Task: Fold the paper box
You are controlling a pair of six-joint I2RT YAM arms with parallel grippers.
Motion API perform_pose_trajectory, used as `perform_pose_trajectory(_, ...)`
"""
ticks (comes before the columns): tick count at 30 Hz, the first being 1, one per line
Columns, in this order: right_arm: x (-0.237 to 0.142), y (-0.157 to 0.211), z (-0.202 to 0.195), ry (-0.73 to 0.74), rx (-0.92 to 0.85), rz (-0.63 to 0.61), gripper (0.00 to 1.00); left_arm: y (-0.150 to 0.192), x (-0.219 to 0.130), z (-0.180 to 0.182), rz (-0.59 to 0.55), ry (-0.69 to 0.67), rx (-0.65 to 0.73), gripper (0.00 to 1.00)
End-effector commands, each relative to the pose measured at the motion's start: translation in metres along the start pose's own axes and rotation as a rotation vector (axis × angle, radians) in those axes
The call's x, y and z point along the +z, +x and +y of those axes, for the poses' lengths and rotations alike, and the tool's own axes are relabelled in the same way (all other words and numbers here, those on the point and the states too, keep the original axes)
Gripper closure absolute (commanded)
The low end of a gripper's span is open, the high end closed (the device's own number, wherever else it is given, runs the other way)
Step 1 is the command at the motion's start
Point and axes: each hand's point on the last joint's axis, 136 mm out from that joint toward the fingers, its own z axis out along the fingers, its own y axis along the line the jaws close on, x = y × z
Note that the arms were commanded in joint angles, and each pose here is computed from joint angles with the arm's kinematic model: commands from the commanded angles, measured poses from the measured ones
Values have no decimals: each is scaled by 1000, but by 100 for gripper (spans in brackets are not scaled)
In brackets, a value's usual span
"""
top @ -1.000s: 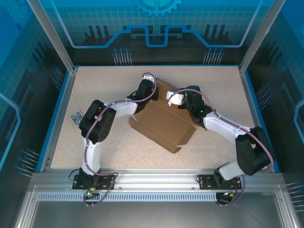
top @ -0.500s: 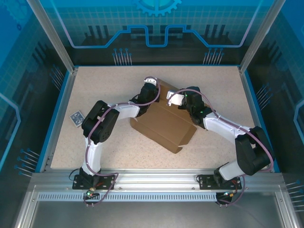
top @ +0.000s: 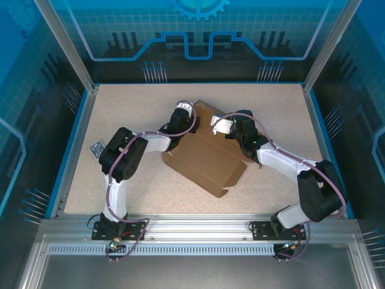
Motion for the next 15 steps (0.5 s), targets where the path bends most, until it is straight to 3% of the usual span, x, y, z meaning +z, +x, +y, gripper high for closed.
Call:
perform_pose_trajectory(1,3,5,24,-76,-15,26,97,-15,-8,1,-25,34,-43,51)
perform_pose_trajectory(15,1,3,25,-86,-8,14,97,-15,9,6,49,22,-80,49)
